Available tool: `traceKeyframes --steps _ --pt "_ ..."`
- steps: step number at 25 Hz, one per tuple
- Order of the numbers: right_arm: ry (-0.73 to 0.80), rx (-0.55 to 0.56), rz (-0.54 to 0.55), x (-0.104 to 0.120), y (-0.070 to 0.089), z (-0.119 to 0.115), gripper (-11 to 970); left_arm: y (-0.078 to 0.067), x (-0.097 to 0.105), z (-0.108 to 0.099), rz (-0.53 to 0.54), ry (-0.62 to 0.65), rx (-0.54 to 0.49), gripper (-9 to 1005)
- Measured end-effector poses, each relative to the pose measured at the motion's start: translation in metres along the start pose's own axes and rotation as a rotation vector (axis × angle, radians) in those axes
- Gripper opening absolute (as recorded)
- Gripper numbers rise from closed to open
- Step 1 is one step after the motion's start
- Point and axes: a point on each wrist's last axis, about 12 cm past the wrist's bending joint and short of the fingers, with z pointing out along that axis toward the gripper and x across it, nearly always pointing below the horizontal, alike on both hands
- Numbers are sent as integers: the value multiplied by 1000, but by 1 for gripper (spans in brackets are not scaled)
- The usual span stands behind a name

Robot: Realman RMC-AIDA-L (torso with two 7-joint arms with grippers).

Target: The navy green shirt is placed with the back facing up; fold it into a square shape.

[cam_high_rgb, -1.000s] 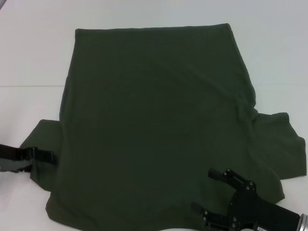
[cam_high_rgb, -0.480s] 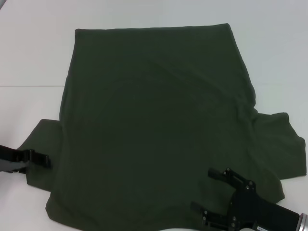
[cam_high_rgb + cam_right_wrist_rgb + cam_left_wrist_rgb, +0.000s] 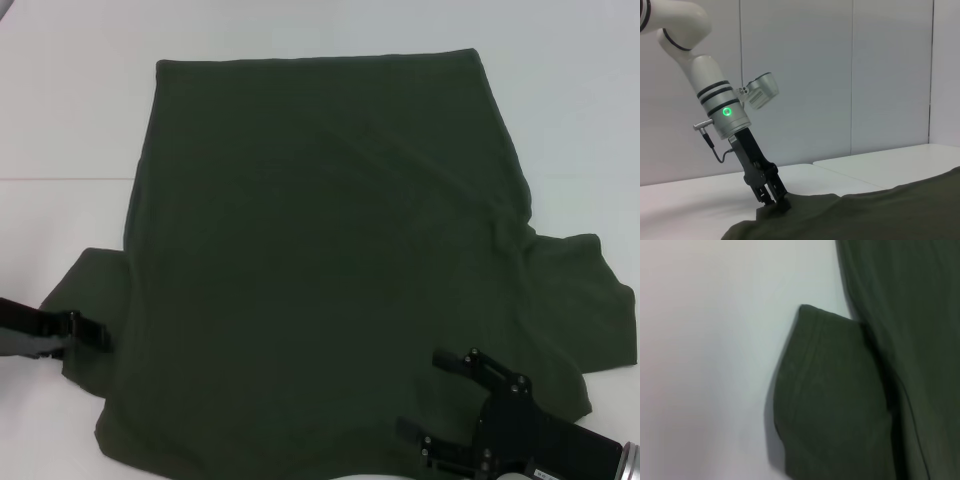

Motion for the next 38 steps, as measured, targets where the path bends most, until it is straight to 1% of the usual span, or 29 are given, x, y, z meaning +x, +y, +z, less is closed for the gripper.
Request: traceKeyframes --steps 4,15,22,26,31,38 --pt "0 1 0 0 0 0 941 -3 0 1 24 13 -7 601" --pt "0 1 0 0 0 0 941 -4 -3 0 31 3 -13 227" --pt "-2 0 -1 0 0 0 942 -13 -3 3 93 8 -43 214" --pt "-3 1 -1 0 0 0 942 -17 -5 3 108 -1 -49 206" --pt "-3 1 -1 0 0 0 942 -17 -6 2 114 -5 -51 71" --pt "-4 1 -1 0 0 0 941 -20 -7 1 151 0 -61 48"
